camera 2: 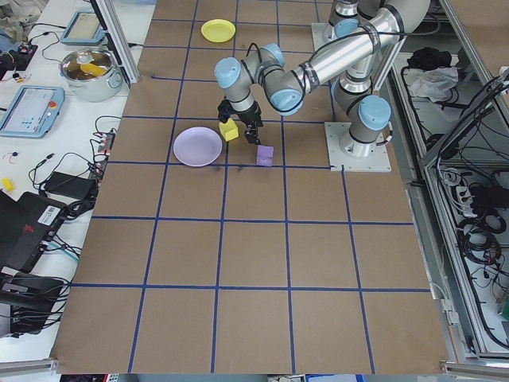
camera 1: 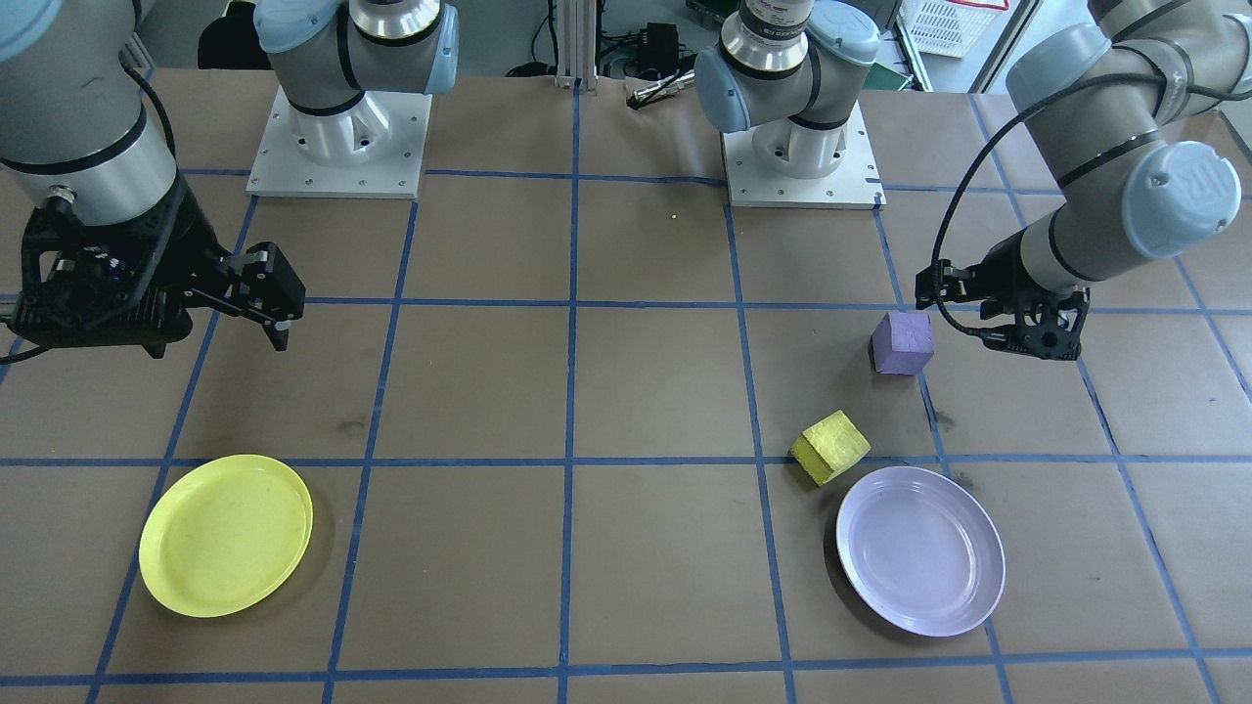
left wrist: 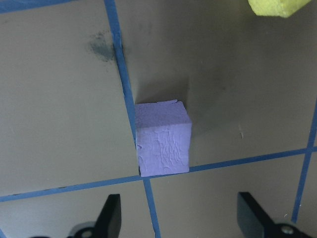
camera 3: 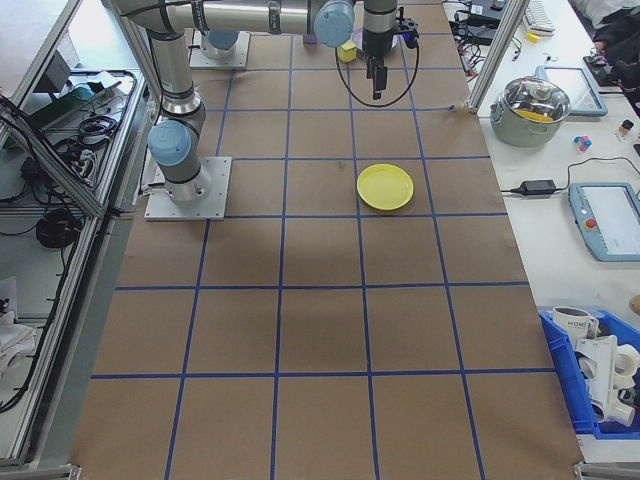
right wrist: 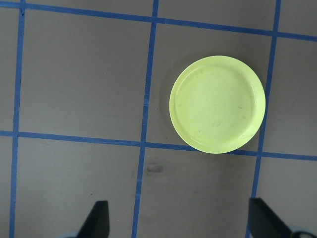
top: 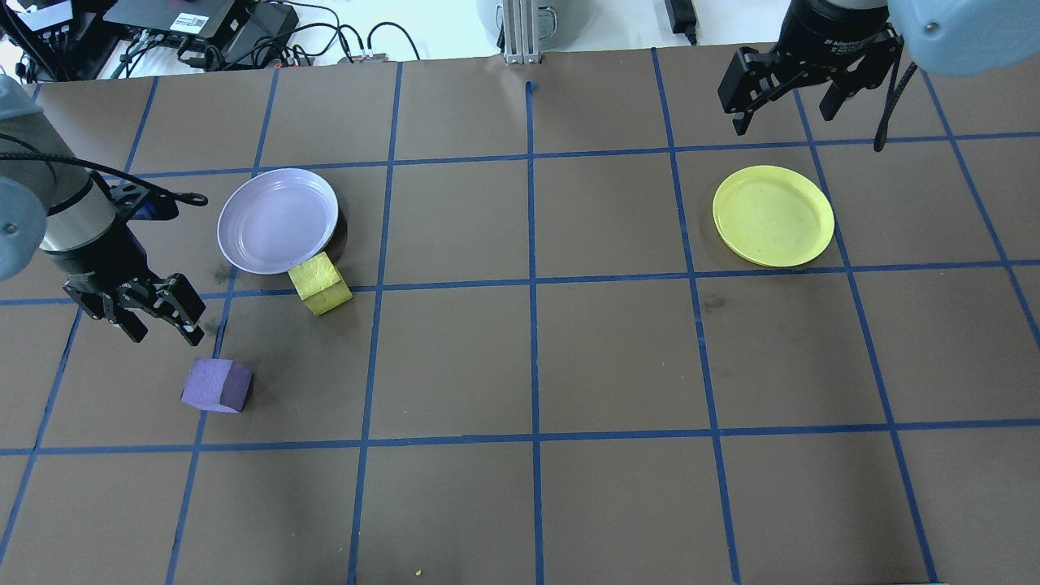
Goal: Sort blocks by color into plates
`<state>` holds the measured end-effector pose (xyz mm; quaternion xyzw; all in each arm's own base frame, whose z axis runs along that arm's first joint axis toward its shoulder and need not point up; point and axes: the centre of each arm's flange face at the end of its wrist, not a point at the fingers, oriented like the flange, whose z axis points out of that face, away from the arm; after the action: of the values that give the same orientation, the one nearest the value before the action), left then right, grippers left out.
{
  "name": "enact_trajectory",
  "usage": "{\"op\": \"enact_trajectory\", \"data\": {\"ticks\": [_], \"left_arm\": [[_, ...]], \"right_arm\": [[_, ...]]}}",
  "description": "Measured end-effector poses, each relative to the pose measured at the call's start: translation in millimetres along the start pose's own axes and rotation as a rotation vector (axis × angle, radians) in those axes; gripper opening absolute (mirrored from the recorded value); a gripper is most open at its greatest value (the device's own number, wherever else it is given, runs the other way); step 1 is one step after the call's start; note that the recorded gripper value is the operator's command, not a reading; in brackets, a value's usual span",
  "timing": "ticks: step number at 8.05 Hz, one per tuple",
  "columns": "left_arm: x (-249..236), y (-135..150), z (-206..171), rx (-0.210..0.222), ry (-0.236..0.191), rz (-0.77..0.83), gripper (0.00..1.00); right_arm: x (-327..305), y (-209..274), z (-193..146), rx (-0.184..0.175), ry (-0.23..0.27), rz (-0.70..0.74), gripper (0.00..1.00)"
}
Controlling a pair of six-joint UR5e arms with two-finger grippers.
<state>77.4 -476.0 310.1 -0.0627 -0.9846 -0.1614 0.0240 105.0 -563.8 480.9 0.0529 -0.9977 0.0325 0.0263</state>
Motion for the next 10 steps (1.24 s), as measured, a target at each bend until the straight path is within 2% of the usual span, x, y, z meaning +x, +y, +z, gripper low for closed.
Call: {"op": "enact_trajectory", "data": {"ticks": [2,3,6,8,9,10], "left_arm": [[1.3,0.1,26.0,-0.041,0.028,0.004,1.00],[1.2,-1.9,35.9,-0.044,0.029,0.003,1.00],[2.0,-11.8,80.2,-0.022,0.010,0.009,1.00],[3.0,-16.5,102.1,-0.046,0.017,0.021,1.00],[1.5,-16.9,106.6,-0.062,0.005,0.023,1.00],[-0.6,-16.4,110.5,-0.083,-0.013,0.025,0.82]], "right_arm": [[-0.1,0.2,1.3,-0.003,-0.001,-0.002,1.00],[-0.2,0.4,1.8,-0.003,-0.001,-0.002,1.00],[-0.4,0.8,2.7,-0.004,-0.002,-0.002,1.00],[-0.4,0.7,2.9,-0.004,-0.002,-0.002,1.00],[-0.4,0.6,3.1,-0.005,-0.002,-0.002,1.00],[-0.6,0.5,3.4,-0.005,-0.004,-0.002,1.00]]}}
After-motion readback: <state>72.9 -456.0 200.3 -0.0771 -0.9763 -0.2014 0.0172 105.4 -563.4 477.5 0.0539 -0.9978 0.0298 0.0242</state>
